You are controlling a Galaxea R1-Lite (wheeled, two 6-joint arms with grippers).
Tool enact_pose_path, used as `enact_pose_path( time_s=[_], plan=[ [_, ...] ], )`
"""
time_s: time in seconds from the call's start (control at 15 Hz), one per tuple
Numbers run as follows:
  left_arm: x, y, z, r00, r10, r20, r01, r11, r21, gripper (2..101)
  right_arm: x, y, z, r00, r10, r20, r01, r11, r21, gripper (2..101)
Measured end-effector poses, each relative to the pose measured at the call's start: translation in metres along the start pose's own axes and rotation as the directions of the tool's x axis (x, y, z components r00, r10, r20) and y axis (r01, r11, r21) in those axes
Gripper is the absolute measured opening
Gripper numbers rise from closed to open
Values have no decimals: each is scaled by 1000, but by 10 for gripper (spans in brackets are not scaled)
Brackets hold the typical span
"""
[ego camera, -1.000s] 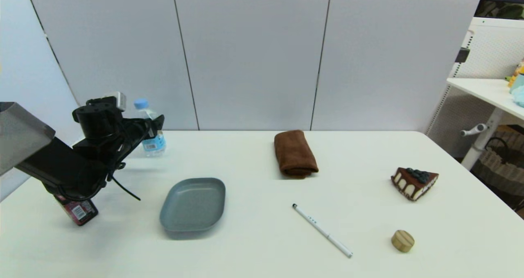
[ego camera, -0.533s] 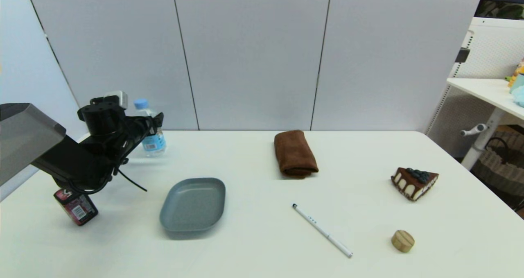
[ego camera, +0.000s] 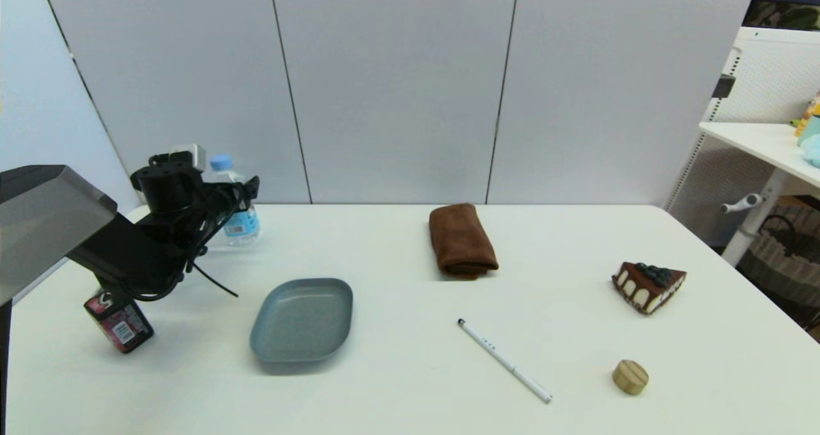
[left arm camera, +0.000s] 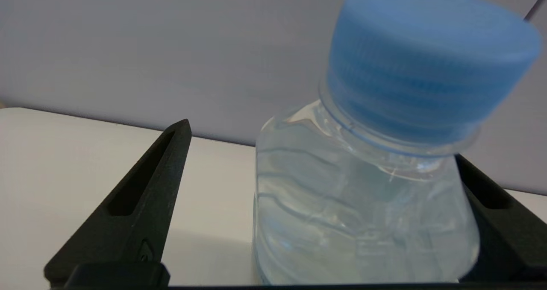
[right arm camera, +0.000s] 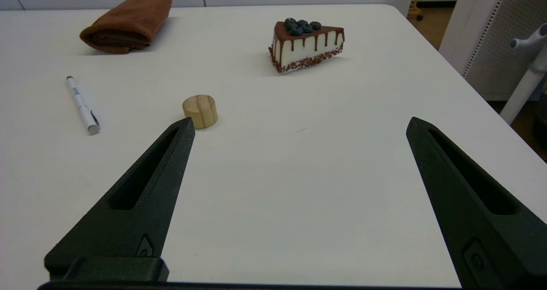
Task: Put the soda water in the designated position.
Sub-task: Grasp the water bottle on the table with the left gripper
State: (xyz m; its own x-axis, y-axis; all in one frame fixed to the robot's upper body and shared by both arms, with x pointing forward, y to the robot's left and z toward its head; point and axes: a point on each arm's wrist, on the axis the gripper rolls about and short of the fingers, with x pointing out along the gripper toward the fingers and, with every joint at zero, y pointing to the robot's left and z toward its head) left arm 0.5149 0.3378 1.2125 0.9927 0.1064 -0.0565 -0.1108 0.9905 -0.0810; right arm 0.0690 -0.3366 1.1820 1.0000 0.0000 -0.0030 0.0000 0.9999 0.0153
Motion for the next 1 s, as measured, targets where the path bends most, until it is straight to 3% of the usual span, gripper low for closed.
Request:
enact_pose_path(
  time_s=[0.47,0.73,1.0],
  plan=[
    [13,-2,-2,1000,-5,20,5,1000,0,963,0,0,0,1000,0,0,0,1000,-1,980],
    [15,-2,-5,1000,-6,17,6,1000,1,599,0,0,0,1000,0,0,0,1000,-1,980],
    [15,-2,-4,1000,-5,14,5,1000,3,484,0,0,0,1000,0,0,0,1000,0,980]
  ],
)
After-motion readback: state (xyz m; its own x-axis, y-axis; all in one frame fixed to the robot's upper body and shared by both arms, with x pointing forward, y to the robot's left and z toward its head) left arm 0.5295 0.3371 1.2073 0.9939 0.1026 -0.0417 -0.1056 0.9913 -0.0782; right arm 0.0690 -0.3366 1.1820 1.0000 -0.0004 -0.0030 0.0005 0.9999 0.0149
